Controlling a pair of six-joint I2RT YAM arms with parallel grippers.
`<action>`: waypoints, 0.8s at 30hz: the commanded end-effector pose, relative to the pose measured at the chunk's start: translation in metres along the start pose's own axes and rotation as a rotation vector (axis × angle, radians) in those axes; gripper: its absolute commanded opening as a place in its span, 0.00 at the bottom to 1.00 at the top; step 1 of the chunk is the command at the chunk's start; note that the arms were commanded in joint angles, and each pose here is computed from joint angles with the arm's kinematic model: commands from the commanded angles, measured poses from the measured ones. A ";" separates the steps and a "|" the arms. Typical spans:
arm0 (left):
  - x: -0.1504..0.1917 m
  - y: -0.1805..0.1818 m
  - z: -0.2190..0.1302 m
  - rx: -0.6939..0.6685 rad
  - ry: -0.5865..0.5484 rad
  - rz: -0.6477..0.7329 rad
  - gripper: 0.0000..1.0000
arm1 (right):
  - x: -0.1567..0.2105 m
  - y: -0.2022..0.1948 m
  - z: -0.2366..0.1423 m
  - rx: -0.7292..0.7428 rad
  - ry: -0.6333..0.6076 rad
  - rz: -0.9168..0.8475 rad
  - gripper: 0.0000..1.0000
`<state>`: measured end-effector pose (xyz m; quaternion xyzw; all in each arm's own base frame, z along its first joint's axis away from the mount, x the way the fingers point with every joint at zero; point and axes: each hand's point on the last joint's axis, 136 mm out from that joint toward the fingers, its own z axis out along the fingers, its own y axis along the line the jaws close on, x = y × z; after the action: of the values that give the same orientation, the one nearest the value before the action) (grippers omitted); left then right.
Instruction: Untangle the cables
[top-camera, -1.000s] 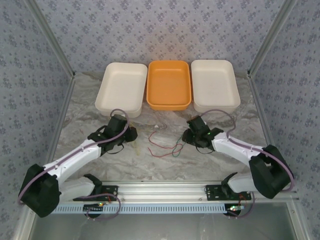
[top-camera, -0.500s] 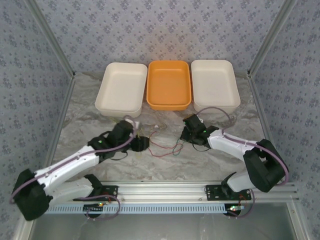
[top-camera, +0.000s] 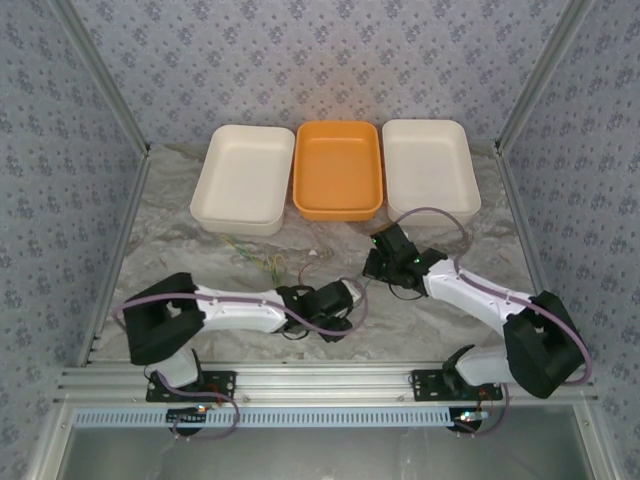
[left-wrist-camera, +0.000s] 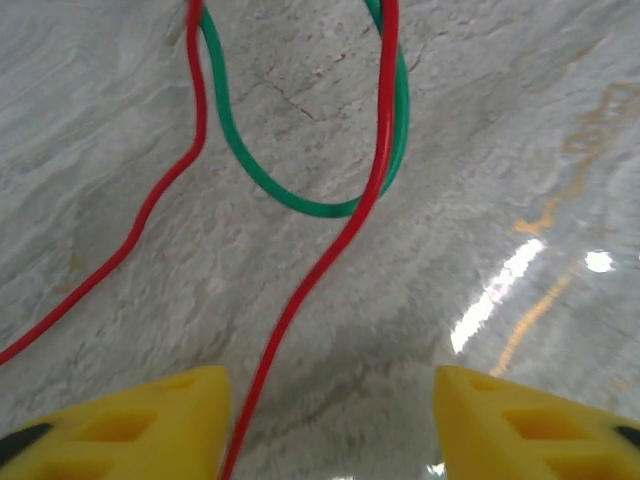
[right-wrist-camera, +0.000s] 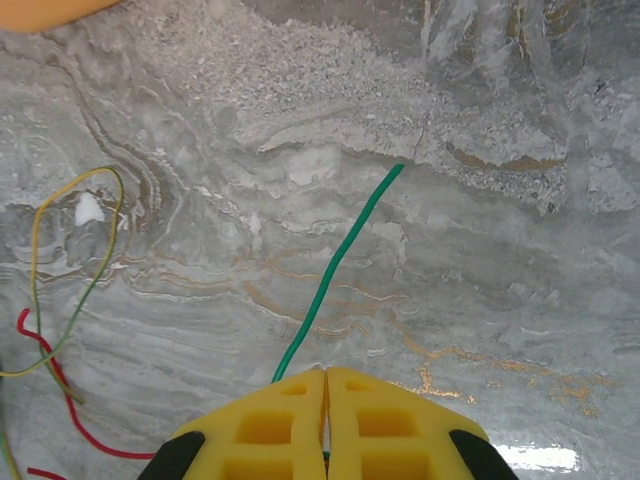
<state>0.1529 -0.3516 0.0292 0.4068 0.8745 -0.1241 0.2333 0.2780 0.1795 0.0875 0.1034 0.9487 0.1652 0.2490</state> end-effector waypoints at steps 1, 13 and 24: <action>-0.018 0.007 0.009 -0.102 -0.046 0.041 0.39 | -0.008 0.007 -0.013 -0.038 -0.003 0.001 0.00; -0.017 0.065 -0.034 -0.176 -0.189 -0.190 0.00 | -0.040 -0.039 -0.066 -0.054 -0.104 0.066 0.00; 0.008 0.137 -0.045 -0.212 -0.146 -0.450 0.00 | -0.088 -0.063 -0.146 -0.104 -0.260 0.160 0.00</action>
<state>0.2375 -0.2550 0.0644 0.1995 0.9193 -0.1090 0.3213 0.2818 0.0630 0.2008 0.2023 0.8879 0.2129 0.3542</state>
